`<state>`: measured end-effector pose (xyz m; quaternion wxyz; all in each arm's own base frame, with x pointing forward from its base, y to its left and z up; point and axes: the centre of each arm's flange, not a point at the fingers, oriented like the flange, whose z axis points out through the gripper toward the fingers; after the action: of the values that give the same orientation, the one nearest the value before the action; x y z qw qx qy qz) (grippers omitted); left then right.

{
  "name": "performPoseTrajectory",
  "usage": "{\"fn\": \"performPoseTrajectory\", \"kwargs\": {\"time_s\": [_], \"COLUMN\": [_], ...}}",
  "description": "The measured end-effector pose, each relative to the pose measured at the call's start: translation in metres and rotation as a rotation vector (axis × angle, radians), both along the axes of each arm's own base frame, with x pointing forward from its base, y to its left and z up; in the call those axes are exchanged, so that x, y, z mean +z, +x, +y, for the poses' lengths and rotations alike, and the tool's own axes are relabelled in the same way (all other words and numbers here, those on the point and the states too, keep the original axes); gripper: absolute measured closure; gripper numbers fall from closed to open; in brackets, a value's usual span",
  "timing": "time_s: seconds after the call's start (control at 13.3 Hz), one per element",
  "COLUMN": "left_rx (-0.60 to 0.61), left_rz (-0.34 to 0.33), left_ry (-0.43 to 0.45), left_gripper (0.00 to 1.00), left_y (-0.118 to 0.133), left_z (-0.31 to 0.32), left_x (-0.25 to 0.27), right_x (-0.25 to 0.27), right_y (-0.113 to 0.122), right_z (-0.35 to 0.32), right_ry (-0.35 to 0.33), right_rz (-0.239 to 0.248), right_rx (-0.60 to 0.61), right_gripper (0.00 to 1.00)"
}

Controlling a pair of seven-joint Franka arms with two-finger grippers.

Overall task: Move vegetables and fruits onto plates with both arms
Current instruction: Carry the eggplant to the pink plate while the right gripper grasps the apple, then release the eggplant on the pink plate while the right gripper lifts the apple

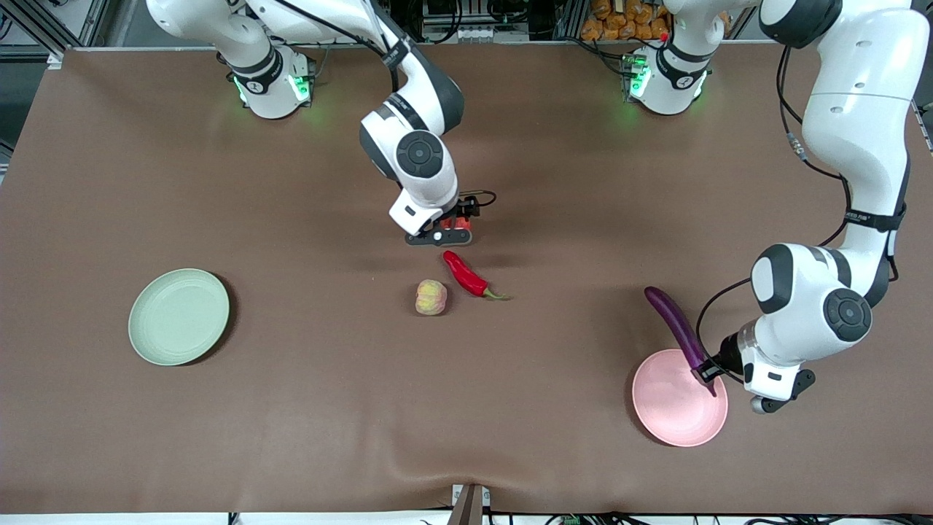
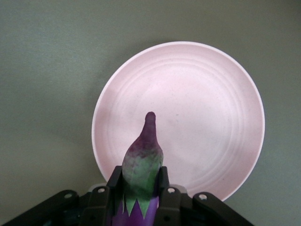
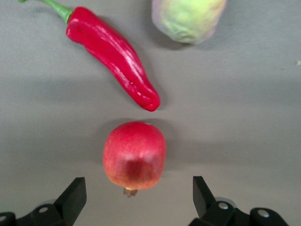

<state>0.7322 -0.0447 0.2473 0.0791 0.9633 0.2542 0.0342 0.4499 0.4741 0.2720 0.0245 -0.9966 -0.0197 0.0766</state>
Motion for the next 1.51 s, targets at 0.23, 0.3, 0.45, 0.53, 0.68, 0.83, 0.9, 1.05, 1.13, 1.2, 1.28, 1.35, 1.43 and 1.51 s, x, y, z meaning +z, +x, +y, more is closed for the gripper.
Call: {"fn": "performPoseTrajectory", "kwargs": {"time_s": [0.23, 0.3, 0.45, 0.53, 0.68, 0.83, 0.9, 1.05, 1.13, 1.2, 1.28, 1.35, 1.43, 1.51], "left_rx": [0.036, 0.065, 0.107, 0.131, 0.175, 0.193, 0.198, 0.210, 0.230, 0.252, 0.267, 0.275, 0.278, 0.280], "left_rz": [-0.032, -0.034, -0.038, -0.038, -0.035, -0.048, -0.051, -0.054, -0.055, -0.057, -0.057, -0.058, -0.060, -0.061], "left_ry": [-0.013, -0.036, -0.074, -0.101, -0.160, -0.175, -0.178, -0.185, -0.200, -0.217, -0.228, -0.232, -0.232, -0.229], "left_gripper": [0.67, 0.67, 0.67, 0.67, 0.67, 0.67, 0.67, 0.67, 0.67, 0.67, 0.67, 0.67, 0.67, 0.67], "left_y": [0.008, 0.011, 0.016, 0.019, 0.023, 0.025, 0.026, 0.027, 0.027, 0.028, 0.028, 0.028, 0.028, 0.029], "left_z": [0.013, 0.019, 0.027, 0.028, 0.028, 0.030, 0.031, 0.033, 0.037, 0.042, 0.047, 0.050, 0.052, 0.054], "left_x": [-0.010, -0.013, -0.017, -0.018, -0.020, -0.025, -0.028, -0.033, -0.033, -0.033, -0.033, -0.033, -0.033, -0.033], "right_x": [-0.020, -0.025, -0.035, -0.041, -0.053, -0.065, -0.070, -0.079, -0.081, -0.082, -0.082, -0.082, -0.081, -0.079], "right_y": [-0.008, -0.011, -0.014, -0.016, -0.018, -0.020, -0.022, -0.022, -0.022, -0.022, -0.022, -0.021, -0.020, -0.019], "right_z": [0.012, 0.014, 0.018, 0.020, 0.023, 0.023, 0.023, 0.022, 0.022, 0.022, 0.022, 0.022, 0.022, 0.022], "right_ry": [0.001, -0.003, -0.007, -0.006, -0.008, -0.015, -0.020, -0.033, -0.036, -0.036, -0.035, -0.034, -0.033, -0.032], "right_rz": [-0.014, -0.012, -0.013, -0.017, -0.022, -0.020, -0.018, -0.019, -0.020, -0.022, -0.024, -0.025, -0.027, -0.031], "right_rx": [-0.004, -0.004, -0.005, -0.004, -0.012, -0.015, -0.013, -0.005, -0.004, -0.004, -0.004, -0.005, -0.005, -0.010], "right_gripper": [0.00, 0.00, 0.00, 0.00, 0.00, 0.00, 0.00, 0.00, 0.00, 0.00, 0.00, 0.04, 0.07, 0.18]}}
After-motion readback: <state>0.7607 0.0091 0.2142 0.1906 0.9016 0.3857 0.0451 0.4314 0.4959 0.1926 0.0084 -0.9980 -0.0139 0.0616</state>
